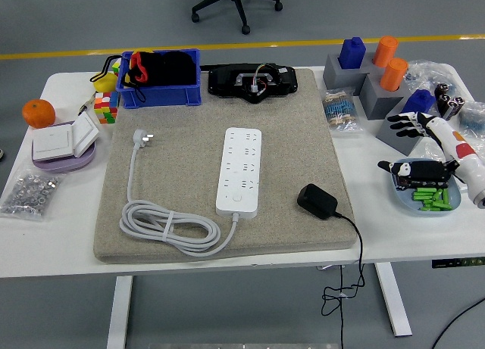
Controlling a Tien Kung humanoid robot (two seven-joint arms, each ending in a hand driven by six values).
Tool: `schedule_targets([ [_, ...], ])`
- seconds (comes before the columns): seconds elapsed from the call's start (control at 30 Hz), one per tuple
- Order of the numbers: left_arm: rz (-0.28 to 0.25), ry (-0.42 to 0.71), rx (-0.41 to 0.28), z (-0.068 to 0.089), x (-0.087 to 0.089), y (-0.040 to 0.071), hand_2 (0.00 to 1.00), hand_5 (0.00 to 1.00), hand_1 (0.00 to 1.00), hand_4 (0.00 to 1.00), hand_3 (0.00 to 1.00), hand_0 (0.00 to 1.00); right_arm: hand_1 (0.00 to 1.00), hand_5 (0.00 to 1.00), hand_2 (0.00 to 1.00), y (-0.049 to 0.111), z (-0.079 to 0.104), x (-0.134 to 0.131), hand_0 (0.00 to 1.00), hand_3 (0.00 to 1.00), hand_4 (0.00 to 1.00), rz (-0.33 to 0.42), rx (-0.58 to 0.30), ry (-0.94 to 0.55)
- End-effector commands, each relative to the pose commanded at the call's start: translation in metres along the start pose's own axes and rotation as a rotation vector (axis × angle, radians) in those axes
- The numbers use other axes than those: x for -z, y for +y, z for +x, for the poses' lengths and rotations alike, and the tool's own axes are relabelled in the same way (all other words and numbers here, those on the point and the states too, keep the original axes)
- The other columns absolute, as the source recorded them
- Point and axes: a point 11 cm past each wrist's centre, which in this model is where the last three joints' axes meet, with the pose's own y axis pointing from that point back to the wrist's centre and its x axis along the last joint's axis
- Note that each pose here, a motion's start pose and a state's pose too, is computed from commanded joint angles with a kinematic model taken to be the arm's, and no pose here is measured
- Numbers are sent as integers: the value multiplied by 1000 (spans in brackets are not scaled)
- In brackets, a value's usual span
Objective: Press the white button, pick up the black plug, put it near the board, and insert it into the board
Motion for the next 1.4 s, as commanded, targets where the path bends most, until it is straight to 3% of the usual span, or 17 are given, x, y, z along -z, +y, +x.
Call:
schedule_targets([
  [0.3,-8,-2,-1,1,-4,0,672,280,699,724,712,706,685,178,728,-11,-48,25,753,787,998,74,130,49],
  [0.53,-6,-3,-3,1,-4,0,671,280,699,724,712,707,679,182,716,-16,-72,42,748,776,995,138,180,85],
  [0.57,-5,-3,-2,1,-3,0,672,281,699,724,712,707,473,14,511,-16,-75,44,595,716,751,148,183,88],
  [0.73,-2,-3,-1,0,-2,0,672,281,699,724,712,707,473,14,511,-17,-89,55,595,716,751,195,210,102],
  [0.77,-2,-3,-1,0,-1,0,672,281,699,723,712,705,167,2,194,-18,-93,58,277,664,424,208,217,103],
  [0.93,-2,-4,-2,1,-2,0,672,281,699,723,712,705,167,2,194,-19,-110,71,277,664,424,254,258,115],
  [0.97,-2,-4,-2,1,-2,0,671,282,699,724,711,705,2,2,46,-20,-114,73,2,619,329,262,266,120],
  [1.17,-2,-6,-4,2,-2,0,672,282,699,723,711,708,2,2,31,-23,-134,83,2,637,316,279,329,145],
  [1.33,-1,-8,-3,1,-1,0,672,282,699,723,711,708,2,2,31,-24,-152,84,2,637,316,229,400,197],
  [1.37,-1,-8,-3,1,-1,0,671,282,699,723,711,707,2,2,31,-24,-156,83,2,720,277,210,417,213],
  [1.4,0,-8,-3,1,-1,0,671,282,699,723,711,707,2,2,31,-24,-160,81,2,720,277,191,434,230],
])
